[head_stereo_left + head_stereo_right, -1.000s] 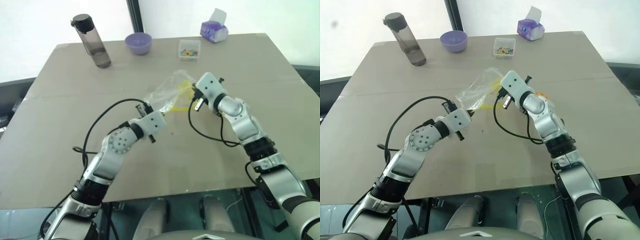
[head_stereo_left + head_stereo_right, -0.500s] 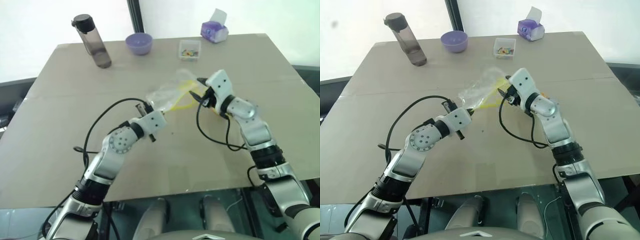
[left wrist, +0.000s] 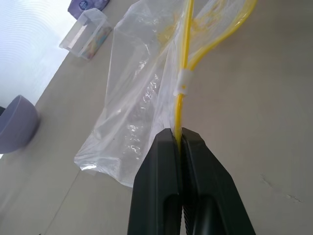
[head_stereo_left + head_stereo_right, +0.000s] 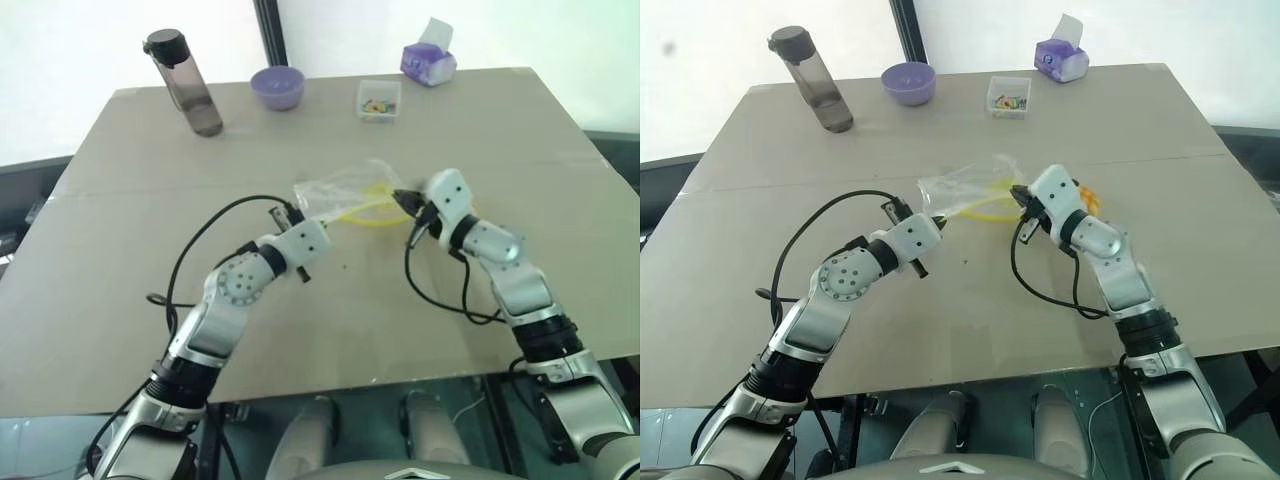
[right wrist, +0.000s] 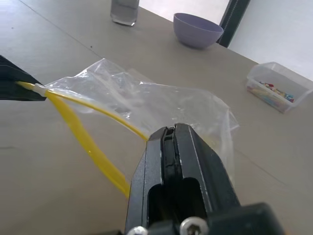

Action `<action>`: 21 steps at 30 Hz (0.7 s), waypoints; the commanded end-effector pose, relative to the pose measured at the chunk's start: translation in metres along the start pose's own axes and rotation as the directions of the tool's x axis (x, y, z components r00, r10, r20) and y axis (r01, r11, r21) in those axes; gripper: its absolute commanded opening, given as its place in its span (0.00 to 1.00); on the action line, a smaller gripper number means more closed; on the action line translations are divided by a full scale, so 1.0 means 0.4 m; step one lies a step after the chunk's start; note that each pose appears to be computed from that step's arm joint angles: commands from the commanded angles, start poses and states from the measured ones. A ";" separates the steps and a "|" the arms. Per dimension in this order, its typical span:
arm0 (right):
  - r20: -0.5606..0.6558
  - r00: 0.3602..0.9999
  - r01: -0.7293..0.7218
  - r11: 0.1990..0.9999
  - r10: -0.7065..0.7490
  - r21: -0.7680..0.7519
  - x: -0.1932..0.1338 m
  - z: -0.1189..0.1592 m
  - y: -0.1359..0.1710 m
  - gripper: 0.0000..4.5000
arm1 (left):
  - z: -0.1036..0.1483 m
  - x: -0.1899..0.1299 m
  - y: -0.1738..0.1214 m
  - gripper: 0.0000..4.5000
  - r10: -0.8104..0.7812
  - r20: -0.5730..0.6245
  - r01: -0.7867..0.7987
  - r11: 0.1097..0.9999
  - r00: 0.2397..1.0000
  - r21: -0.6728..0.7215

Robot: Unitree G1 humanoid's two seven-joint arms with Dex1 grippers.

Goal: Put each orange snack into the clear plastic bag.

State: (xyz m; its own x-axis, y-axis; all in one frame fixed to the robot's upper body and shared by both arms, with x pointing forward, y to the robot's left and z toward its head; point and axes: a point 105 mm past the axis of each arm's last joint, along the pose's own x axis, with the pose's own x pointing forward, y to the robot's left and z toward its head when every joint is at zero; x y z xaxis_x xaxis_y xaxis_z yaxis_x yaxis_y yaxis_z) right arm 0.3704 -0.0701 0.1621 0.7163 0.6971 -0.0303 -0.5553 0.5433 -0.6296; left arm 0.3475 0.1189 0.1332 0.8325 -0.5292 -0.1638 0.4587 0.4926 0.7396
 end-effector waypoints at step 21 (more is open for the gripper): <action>0.222 0.954 -0.196 0.979 0.203 -0.055 0.015 0.075 0.090 0.01 | 0.014 -0.003 0.020 0.00 0.040 0.011 -0.040 0.999 0.999 0.001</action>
State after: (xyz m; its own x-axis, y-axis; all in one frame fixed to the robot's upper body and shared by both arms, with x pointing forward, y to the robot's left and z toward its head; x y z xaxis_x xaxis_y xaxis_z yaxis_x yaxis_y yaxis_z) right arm 0.3506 -0.0343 0.1500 0.5159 0.8562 -0.0291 -0.6729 0.3840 -0.6323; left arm 0.3485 0.1178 0.1310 0.8353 -0.5230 -0.1692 0.4643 0.5065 0.7266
